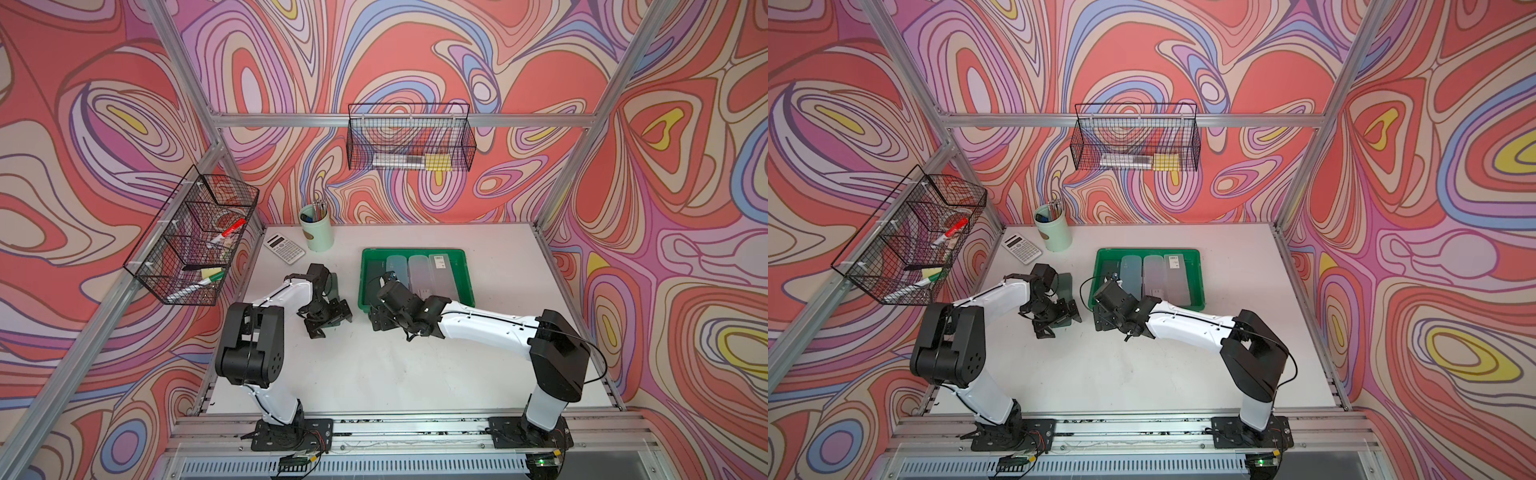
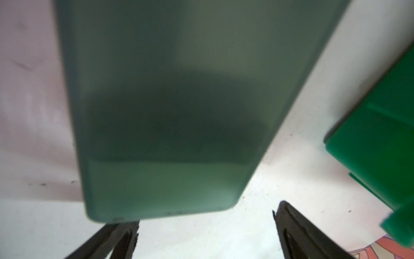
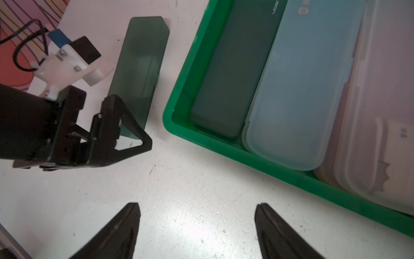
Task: Put the pencil case into the storage box
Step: Pick up the pencil case from the center of the board.
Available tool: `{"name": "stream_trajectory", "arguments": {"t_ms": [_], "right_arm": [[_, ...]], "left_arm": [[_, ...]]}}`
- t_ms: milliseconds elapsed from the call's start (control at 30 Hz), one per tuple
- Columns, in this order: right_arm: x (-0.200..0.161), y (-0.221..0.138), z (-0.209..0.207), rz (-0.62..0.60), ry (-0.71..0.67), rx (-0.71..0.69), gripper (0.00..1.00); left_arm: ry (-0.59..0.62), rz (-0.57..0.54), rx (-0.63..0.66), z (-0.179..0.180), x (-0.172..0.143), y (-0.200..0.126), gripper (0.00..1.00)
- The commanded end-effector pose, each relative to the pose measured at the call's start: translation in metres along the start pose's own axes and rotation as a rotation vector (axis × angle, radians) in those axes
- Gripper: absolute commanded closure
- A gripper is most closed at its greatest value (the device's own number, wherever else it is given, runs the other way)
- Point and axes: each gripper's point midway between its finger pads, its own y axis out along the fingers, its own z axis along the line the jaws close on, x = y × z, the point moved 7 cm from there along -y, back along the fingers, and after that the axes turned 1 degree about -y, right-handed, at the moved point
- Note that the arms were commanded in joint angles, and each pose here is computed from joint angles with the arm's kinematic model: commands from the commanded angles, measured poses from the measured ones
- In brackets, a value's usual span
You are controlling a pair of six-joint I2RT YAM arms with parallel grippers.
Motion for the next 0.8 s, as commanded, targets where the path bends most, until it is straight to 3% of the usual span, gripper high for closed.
{"name": "stream_trajectory", "arguments": {"t_ms": [0,167,233,333,500,767], "right_arm": [[0.006,-0.012,0.009,-0.052,-0.006,0.026,0.16],[0.009,-0.01,0.028,-0.118,0.059,0.047,0.14],[0.002,0.01,0.045,-0.126,0.069,0.045,0.13],[-0.001,0.031,0.081,-0.149,0.031,0.026,0.12],[-0.006,0.079,0.118,-0.111,0.015,-0.022,0.1],[-0.015,0.136,0.131,-0.083,-0.005,-0.092,0.07]], "left_arm": [[0.014,-0.111,-0.012,-0.008,0.001,-0.038,0.02],[0.123,-0.383,0.009,-0.025,0.012,-0.124,0.01],[0.184,-0.521,0.023,-0.031,0.016,-0.161,0.01],[0.172,-0.672,0.039,-0.026,0.023,-0.2,0.0],[0.062,-0.752,0.018,0.006,0.042,-0.223,0.01],[0.044,-0.726,-0.031,0.014,0.056,-0.211,0.01]]}}
